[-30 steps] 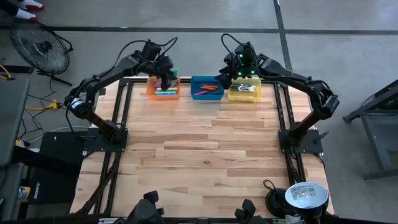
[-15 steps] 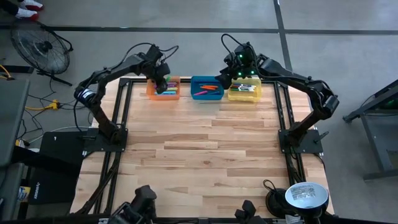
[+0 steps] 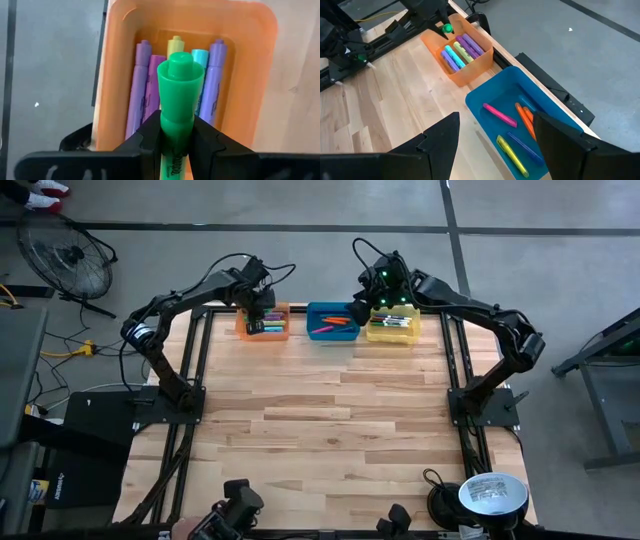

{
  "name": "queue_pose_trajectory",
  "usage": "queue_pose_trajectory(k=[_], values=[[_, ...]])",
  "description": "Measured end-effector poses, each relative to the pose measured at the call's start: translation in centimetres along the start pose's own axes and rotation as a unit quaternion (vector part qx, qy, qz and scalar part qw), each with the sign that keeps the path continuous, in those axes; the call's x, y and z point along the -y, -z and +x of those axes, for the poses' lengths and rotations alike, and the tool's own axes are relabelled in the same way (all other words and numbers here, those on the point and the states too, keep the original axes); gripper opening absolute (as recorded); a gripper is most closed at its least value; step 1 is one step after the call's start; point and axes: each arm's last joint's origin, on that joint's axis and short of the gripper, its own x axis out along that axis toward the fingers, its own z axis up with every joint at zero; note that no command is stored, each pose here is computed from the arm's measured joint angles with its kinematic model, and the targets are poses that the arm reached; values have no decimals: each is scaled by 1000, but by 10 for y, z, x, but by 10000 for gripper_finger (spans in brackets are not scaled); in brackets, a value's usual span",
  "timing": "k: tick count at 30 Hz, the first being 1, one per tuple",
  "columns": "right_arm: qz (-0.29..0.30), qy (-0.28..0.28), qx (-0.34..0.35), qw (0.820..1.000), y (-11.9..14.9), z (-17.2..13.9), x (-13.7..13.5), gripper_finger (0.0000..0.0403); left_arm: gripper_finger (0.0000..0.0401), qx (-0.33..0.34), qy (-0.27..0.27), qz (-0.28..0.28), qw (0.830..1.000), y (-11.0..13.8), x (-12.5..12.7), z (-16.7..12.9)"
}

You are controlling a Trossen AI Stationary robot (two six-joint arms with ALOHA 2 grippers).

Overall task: Pick & Place Markers
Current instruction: Put the green highlighter into the orange bin

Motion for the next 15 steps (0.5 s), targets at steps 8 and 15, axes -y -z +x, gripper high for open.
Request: queue_pose_trajectory(k=[8,15], values=[[-3,-4,-1,1000,1,1,-4,240,57,-42,9,-2,999,3,-1,23],[-7,-9,-3,1000,1,2,-9,240,79,-67,-7,1,998,0,1,32]])
